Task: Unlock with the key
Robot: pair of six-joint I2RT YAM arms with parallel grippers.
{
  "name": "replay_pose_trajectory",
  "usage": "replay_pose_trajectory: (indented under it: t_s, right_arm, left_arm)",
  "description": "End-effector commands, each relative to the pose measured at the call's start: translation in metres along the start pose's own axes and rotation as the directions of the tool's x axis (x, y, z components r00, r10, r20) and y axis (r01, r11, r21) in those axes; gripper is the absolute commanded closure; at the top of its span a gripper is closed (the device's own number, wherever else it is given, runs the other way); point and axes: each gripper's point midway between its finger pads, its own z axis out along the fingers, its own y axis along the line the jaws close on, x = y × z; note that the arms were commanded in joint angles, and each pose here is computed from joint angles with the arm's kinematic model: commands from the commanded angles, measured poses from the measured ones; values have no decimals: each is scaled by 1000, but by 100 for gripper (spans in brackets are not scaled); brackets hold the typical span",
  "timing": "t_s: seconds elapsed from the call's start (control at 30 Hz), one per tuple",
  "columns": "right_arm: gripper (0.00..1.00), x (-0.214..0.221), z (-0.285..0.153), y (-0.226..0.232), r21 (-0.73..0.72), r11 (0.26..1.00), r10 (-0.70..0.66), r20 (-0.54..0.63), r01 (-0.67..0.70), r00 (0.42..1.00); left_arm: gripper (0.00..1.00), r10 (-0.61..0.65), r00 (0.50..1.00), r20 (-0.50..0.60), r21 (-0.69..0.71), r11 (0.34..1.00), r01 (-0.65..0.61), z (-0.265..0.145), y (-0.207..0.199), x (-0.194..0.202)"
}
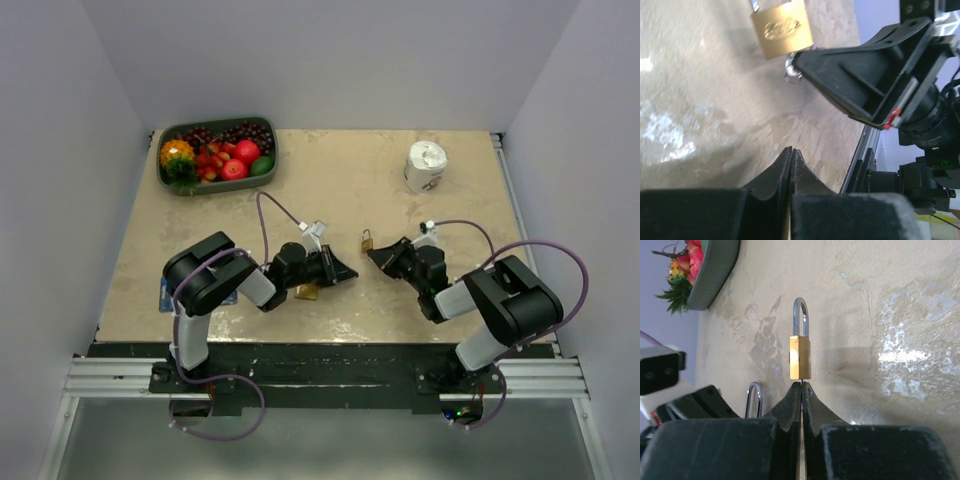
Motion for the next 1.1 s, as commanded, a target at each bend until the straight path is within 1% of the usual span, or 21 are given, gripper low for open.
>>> replay_pose_trajectory:
  t_s: [0.0,0.03,0.07,0.13,0.17,0.23,0.27,0.33,0.37,0.47,0.7,0.93,1.07]
  right_arm:
    - [100,-17,-1,12,-27,993,-117,57,119,991]
    - [100,-17,-2,13,-34,989,-142,58,144,988]
    - [100,-17,-3,15,-41,987,-152,59,154,987]
    - [100,-17,-3,20,-62,980,-187,57,191,981]
    - [100,-17,-4,21,-67,978,-194,59,198,979]
    - [100,-17,-5,26,-87,972,-212,63,217,975]
    - [100,-16,-6,28,-93,971,-215,63,220,975]
    - [100,-15,-8,31,-102,968,-226,63,231,972]
    - [100,-15,-9,34,-111,965,-230,67,237,971]
    - [100,-15,-12,38,-125,961,-240,71,247,968]
    - [100,-11,-19,43,-150,956,-245,67,252,967]
    - [100,-9,-23,45,-166,953,-247,64,254,967]
    - [100,-8,-25,44,-165,953,-248,64,255,967]
  left_arm:
    - [79,119,986,112,93,987,-130,-1,-41,-44]
    - [72,128,984,128,101,985,-141,-1,-45,-51]
    - [56,140,982,130,101,983,-154,0,-47,-54]
    - [40,156,978,141,114,978,-173,4,-56,-61]
    - [29,160,977,142,110,978,-176,5,-56,-63]
    - [21,164,975,150,109,977,-181,10,-59,-69]
    - [16,161,978,131,82,982,-172,14,-53,-66]
    - [11,155,981,118,50,986,-161,22,-48,-69]
    - [7,141,986,93,19,989,-144,24,-40,-64]
    - [1,119,989,84,-5,993,-119,28,-33,-63]
    - [1,74,992,101,-30,997,-72,34,-26,-67]
    - [1,31,990,134,10,999,-33,42,-33,-74]
    - [4,-1,989,150,29,1000,-3,43,-34,-76]
